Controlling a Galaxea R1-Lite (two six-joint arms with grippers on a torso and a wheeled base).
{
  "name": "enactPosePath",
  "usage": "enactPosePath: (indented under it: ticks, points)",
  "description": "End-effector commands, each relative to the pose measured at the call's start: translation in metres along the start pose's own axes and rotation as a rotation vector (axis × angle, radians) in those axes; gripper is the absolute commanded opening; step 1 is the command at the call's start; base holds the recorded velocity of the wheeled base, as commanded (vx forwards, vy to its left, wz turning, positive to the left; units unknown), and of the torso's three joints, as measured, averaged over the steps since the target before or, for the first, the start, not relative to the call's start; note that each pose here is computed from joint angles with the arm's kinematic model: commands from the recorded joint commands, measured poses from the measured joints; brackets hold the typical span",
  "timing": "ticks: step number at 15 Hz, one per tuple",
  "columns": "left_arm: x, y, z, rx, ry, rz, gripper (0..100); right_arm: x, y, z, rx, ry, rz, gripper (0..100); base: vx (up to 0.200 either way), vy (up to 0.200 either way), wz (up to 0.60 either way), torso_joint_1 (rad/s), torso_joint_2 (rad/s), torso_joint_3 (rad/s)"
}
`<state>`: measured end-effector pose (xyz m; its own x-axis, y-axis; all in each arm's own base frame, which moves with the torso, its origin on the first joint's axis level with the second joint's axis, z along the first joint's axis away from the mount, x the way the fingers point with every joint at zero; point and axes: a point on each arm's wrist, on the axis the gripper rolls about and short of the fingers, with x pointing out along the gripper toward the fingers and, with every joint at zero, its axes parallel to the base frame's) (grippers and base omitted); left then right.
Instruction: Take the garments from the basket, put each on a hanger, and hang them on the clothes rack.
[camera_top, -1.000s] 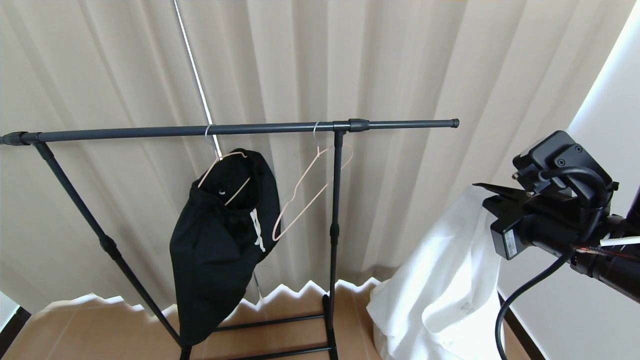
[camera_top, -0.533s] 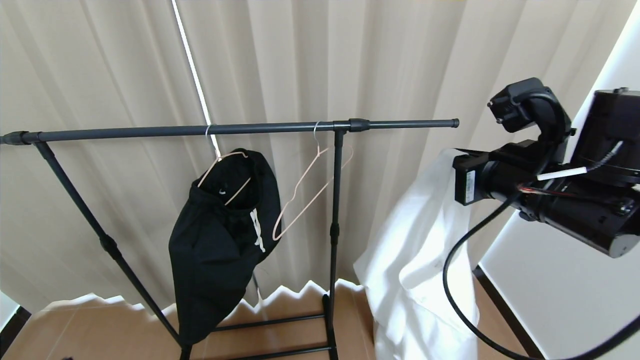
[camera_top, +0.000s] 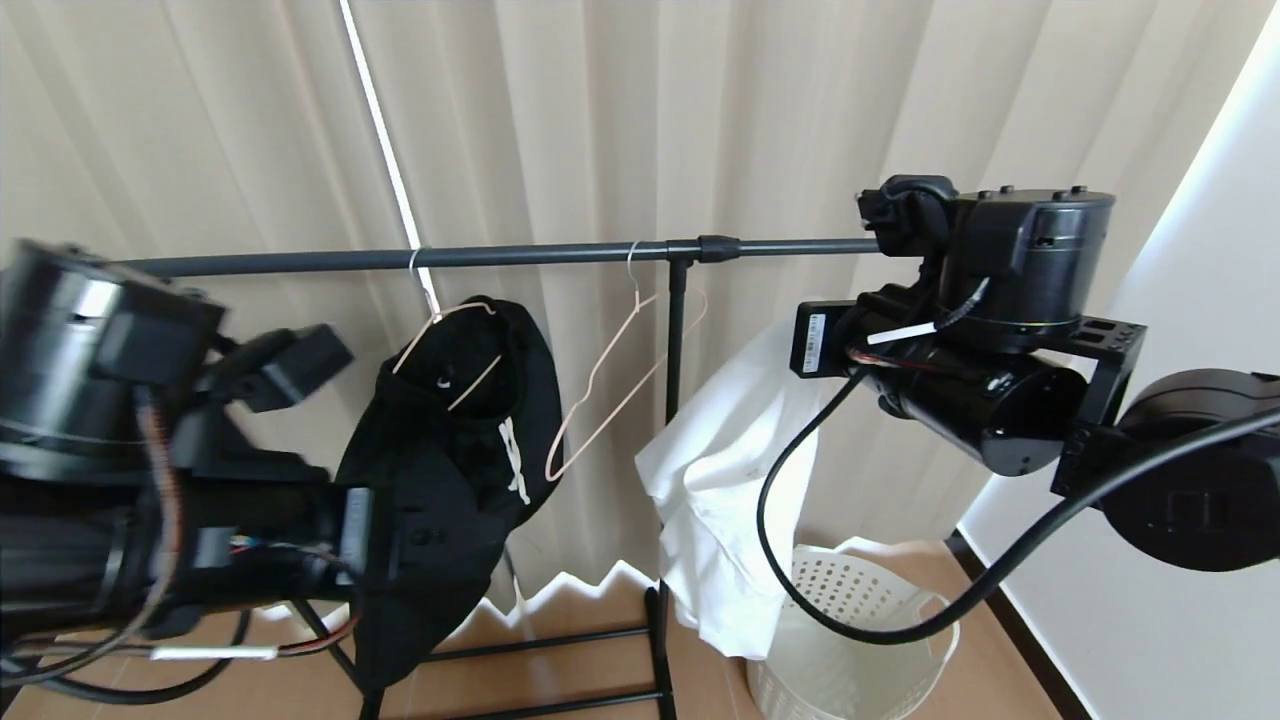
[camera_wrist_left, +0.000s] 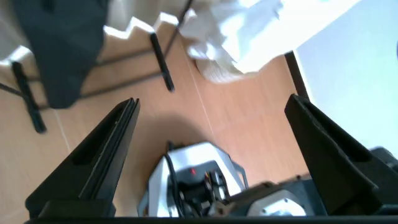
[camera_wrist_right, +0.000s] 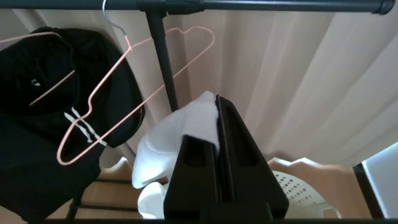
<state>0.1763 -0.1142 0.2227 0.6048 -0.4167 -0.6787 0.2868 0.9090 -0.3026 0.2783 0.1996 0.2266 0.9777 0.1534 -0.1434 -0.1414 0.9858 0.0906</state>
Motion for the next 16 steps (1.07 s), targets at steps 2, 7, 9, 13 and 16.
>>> enactPosePath:
  ticks: [2,7,9,13,16]
  points:
    - [0.092,-0.046,0.012,-0.066,0.232,0.046,100,0.014,0.017,-0.015,-0.013,0.025,0.001,0,0.000,0.000,0.00,0.000,0.00,0.000]
    - [0.153,-0.070,0.028,-0.348,0.332,0.153,100,0.009,0.024,-0.013,0.001,0.012,0.006,0,0.000,0.000,0.00,0.000,0.00,0.000]
    - [0.167,-0.078,0.025,-0.375,0.345,0.160,100,0.007,0.023,-0.011,0.002,0.007,0.002,0,0.000,0.000,0.00,0.000,0.00,0.000]
    - [0.184,-0.085,0.022,-0.433,0.350,0.172,100,0.001,0.027,-0.007,0.007,-0.004,0.020,0,0.000,0.000,0.00,0.000,0.00,0.000]
    - [0.185,-0.088,0.043,-0.472,0.283,0.138,100,-0.003,0.029,-0.005,0.010,-0.007,0.031,0,0.000,0.000,0.00,0.000,0.00,0.000]
